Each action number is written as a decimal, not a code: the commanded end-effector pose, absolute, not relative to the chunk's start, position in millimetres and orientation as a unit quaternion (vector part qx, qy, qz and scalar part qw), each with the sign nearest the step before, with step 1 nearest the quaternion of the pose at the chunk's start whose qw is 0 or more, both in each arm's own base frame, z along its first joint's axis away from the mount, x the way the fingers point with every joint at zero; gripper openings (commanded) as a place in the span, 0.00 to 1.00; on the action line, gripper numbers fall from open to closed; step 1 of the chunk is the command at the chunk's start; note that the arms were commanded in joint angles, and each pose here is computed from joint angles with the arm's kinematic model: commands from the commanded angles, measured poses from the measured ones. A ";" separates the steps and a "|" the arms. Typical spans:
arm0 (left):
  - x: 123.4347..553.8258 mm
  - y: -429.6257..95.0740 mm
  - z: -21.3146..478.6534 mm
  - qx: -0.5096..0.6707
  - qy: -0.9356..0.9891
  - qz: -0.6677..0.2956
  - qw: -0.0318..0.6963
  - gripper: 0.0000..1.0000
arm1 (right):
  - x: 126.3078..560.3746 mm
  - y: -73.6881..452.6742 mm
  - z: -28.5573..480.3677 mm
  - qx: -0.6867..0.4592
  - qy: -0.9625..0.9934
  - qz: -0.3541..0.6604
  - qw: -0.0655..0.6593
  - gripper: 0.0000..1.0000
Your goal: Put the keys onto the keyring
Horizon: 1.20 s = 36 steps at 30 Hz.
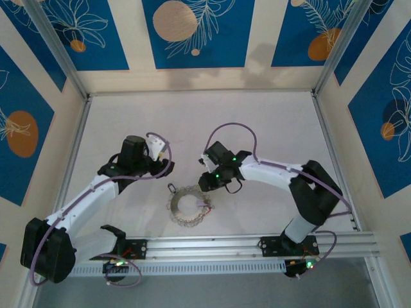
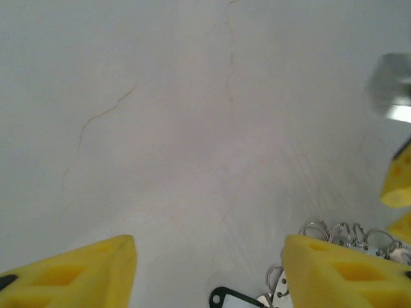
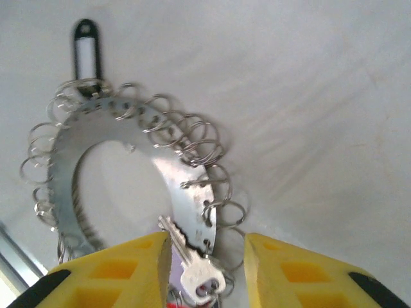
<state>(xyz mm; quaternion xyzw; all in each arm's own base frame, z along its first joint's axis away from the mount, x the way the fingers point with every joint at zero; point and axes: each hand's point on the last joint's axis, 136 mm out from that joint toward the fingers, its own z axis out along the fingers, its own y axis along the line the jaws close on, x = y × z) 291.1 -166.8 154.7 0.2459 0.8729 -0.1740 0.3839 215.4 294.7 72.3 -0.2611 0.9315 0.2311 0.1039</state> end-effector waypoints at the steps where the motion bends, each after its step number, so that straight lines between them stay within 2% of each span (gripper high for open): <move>1: 294.4 -148.7 156.7 0.155 0.907 -0.162 0.357 0.63 | 189.4 284.6 77.3 -0.411 0.880 0.208 0.120 0.38; 6: 280.2 -141.1 141.2 0.073 0.939 -0.176 0.287 0.71 | 152.9 293.9 72.1 -0.622 0.747 0.185 0.147 0.47; 9: 270.1 -136.8 126.9 0.025 0.951 -0.181 0.249 0.80 | 145.0 305.1 63.2 -0.695 0.674 0.179 0.174 0.50; 10: 266.5 -135.6 120.0 0.006 0.956 -0.182 0.230 0.80 | 145.3 308.8 60.9 -0.706 0.660 0.181 0.181 0.50; 17: 250.8 -160.7 96.5 -0.016 0.955 -0.252 0.158 0.73 | 155.4 324.2 50.7 -0.721 0.650 0.176 0.163 0.47; 23: 244.6 -144.8 88.5 -0.030 0.966 -0.208 0.149 0.73 | 155.8 334.0 41.6 -0.713 0.666 0.172 0.136 0.43; 31: 245.0 -130.1 85.4 -0.036 0.971 -0.178 0.154 0.74 | 169.0 324.5 21.9 -0.711 0.688 0.075 0.124 0.46; 36: 245.7 -126.0 83.0 -0.035 0.974 -0.166 0.153 0.74 | 182.8 315.5 27.0 -0.706 0.694 0.018 0.139 0.44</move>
